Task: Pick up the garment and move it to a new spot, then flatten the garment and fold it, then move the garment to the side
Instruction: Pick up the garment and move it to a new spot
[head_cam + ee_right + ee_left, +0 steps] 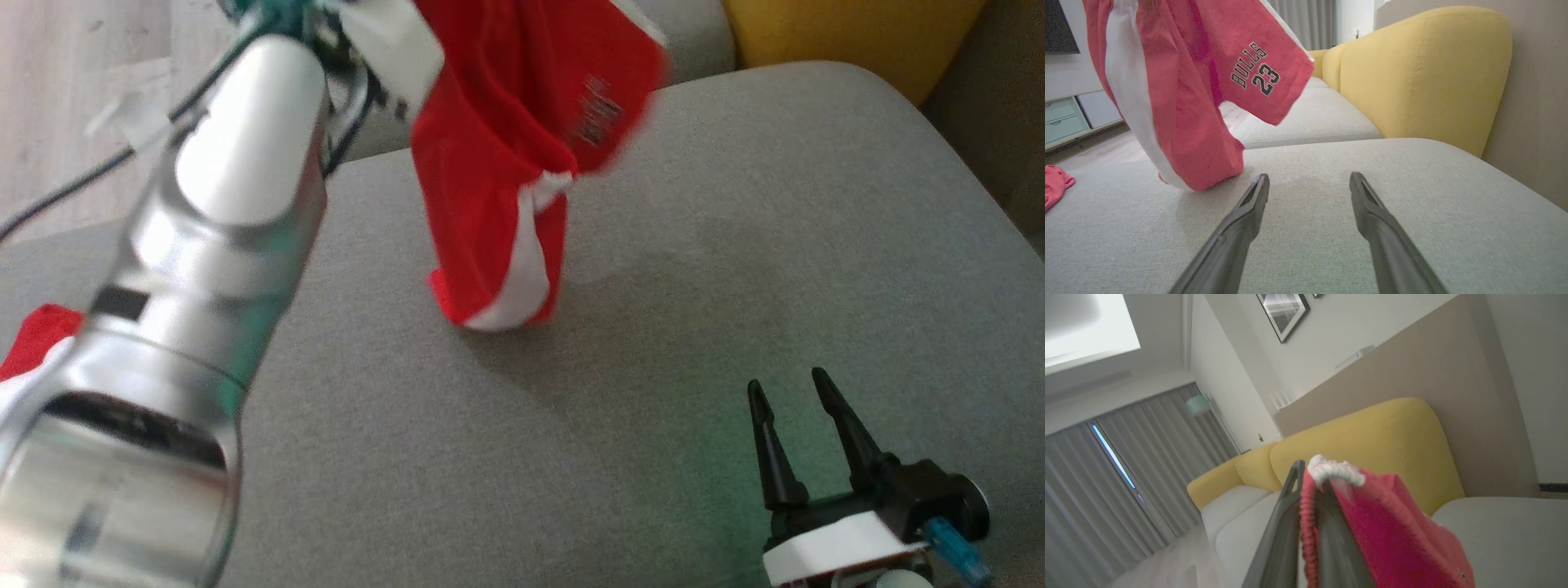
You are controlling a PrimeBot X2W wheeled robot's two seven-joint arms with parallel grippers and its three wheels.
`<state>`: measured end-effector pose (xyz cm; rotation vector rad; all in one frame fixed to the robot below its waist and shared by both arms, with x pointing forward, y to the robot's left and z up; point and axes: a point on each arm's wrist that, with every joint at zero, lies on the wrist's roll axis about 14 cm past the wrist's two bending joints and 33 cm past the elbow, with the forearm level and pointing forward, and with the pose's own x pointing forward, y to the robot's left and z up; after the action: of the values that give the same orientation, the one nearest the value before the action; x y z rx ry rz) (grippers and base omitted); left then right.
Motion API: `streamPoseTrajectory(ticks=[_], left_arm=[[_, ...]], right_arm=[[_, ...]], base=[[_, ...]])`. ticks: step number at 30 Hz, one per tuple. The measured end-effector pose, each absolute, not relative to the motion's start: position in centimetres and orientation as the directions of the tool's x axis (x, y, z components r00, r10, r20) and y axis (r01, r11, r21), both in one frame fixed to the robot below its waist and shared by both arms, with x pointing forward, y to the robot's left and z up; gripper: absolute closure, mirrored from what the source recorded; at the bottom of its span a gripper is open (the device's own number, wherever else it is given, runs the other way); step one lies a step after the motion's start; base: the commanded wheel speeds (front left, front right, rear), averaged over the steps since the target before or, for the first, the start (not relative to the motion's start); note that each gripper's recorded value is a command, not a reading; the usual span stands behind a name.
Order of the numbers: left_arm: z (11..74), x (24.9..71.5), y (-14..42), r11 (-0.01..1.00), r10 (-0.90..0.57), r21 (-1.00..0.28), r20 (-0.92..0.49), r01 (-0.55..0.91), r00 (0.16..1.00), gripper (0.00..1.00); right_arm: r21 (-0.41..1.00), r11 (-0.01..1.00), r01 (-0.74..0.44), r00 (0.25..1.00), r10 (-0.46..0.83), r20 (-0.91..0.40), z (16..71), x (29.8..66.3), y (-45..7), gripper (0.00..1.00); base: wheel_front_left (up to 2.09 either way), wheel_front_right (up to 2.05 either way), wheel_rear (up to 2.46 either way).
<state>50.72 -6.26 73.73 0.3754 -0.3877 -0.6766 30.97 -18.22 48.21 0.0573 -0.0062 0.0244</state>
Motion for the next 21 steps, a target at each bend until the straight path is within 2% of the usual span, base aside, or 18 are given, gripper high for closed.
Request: streamPoseTrajectory(ticks=[3, 6, 7, 10, 12, 13, 14, 18, 21], left_arm=[[67.3, 51.6, -5.9, 0.718, -0.661, 0.382, 0.111, 0.583, 0.742, 1.00], [57.3, 51.3, -3.6, 0.744, -0.622, 0.258, -0.072, 0.617, 0.780, 1.00], [57.3, 51.3, -3.6, 0.744, -0.622, 0.258, -0.072, 0.617, 0.780, 1.00], [49.1, 49.1, -1.0, 0.778, -0.576, 0.147, -0.221, 0.610, 0.787, 1.00], [46.0, 47.8, 0.5, 0.808, -0.543, 0.093, -0.270, 0.582, 0.795, 1.00], [45.0, 47.4, 1.4, 0.829, -0.517, 0.069, -0.284, 0.555, 0.807, 0.64], [44.3, 47.0, 2.0, 0.842, -0.499, 0.058, -0.294, 0.536, 0.815, 0.00], [43.5, 45.5, 4.0, 0.893, -0.420, 0.041, -0.284, 0.449, 0.862, 0.00], [45.8, 44.1, 4.0, 0.913, -0.399, 0.020, -0.175, 0.408, 0.900, 0.00]], right_arm=[[0.074, 0.997, -0.016, 1.000, 0.017, -0.011, 47.7, 31.3, -18.4, 0.00], [0.077, 0.997, -0.024, 0.999, 0.027, -0.035, 47.1, 31.7, -18.1, 0.00], [0.077, 0.997, -0.024, 0.999, 0.027, -0.035, 47.1, 31.7, -18.1, 0.00], [0.079, 0.996, -0.031, 0.998, 0.036, -0.056, 46.5, 32.1, -17.9, 0.00], [0.080, 0.996, -0.042, 0.997, 0.047, -0.061, 46.3, 32.6, -17.6, 0.00], [0.080, 0.996, -0.049, 0.997, 0.054, -0.059, 46.3, 32.9, -17.4, 0.00], [0.079, 0.995, -0.052, 0.997, 0.056, -0.056, 46.4, 33.1, -17.4, 0.00], [0.079, 0.995, -0.055, 0.997, 0.059, -0.052, 46.5, 33.2, -17.4, 0.00], [0.080, 0.994, -0.069, 0.996, 0.072, -0.042, 46.7, 33.2, -17.0, 0.00]], base=[[0.00, 0.00, 0.00], [0.00, 0.00, 0.00], [0.00, 0.00, 0.00], [0.00, 0.00, 0.00], [0.00, 0.00, 0.00], [0.00, 0.00, 0.00], [0.00, 0.00, 0.00], [0.00, 0.00, 0.00], [0.00, 0.00, 0.00]])
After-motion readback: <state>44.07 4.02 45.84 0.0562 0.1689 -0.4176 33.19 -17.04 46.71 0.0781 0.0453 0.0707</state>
